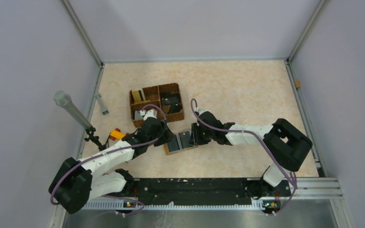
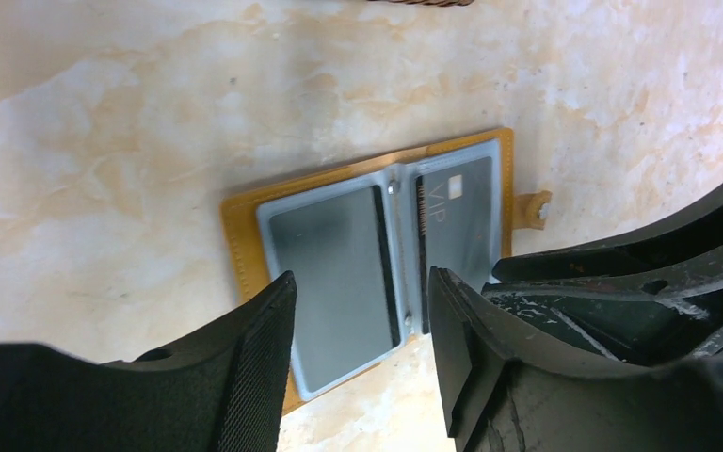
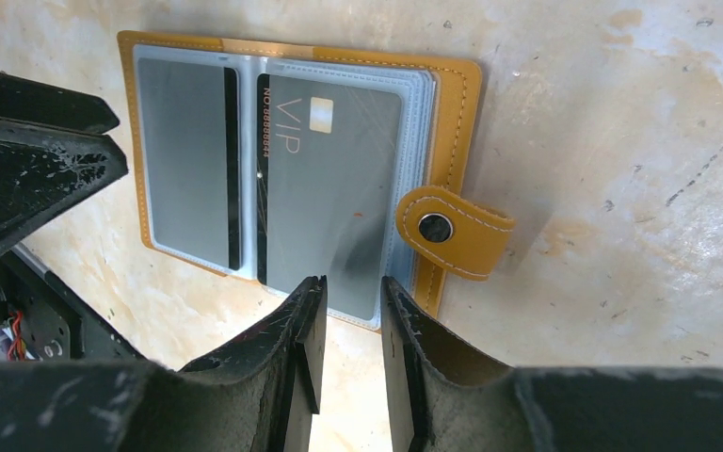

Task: Put the credit cards into the card holder
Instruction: Turn over the card slot in the card holder.

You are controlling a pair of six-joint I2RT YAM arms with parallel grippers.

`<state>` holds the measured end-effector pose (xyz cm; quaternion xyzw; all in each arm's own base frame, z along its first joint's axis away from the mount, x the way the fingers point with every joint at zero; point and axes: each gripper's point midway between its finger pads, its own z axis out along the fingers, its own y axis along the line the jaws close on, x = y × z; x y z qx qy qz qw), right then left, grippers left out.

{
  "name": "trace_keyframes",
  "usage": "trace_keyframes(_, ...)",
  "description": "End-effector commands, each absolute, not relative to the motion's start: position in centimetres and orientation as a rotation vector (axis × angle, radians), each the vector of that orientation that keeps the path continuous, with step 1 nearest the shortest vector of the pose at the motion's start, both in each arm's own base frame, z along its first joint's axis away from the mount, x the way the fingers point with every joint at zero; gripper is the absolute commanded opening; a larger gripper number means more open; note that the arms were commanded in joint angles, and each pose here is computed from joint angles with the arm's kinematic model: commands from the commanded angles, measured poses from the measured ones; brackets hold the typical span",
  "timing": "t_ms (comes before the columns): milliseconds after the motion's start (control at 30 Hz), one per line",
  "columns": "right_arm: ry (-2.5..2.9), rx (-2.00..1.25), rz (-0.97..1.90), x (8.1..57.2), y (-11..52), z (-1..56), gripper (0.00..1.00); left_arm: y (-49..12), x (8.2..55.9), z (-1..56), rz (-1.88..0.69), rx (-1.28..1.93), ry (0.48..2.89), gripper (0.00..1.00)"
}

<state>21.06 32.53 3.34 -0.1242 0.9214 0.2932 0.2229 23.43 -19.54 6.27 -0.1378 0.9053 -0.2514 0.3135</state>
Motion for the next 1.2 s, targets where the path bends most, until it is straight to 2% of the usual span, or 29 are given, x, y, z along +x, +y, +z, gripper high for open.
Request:
trace_keyframes(0,2.517,-0.35,0.834,21.4,33.6,3.7,0.29,-17.2,22.2,4.6,-0.561,-0.394,2.432,0.58)
trace_keyframes(300,2.532,-0.358,0.903,20.7,34.4,3.3,0.29,-16.4,20.8,2.1,-0.562,-0.45,2.482,0.57)
trace_keyframes(800,2.464,-0.334,1.08,20.5,36.3,5.4,0.29,-16.2,20.8,1.3,-0.538,-0.441,2.489,0.4)
trace_keyframes(967,2.458,-0.315,0.964,21.4,35.1,6.1,0.3,-15.0,21.4,2.0,-0.43,-0.416,2.475,0.45)
trace_keyframes(1167,2.467,-0.294,0.848,22.3,33.1,6.4,0.32,-14.9,22.7,5.1,-0.404,-0.348,2.419,0.46)
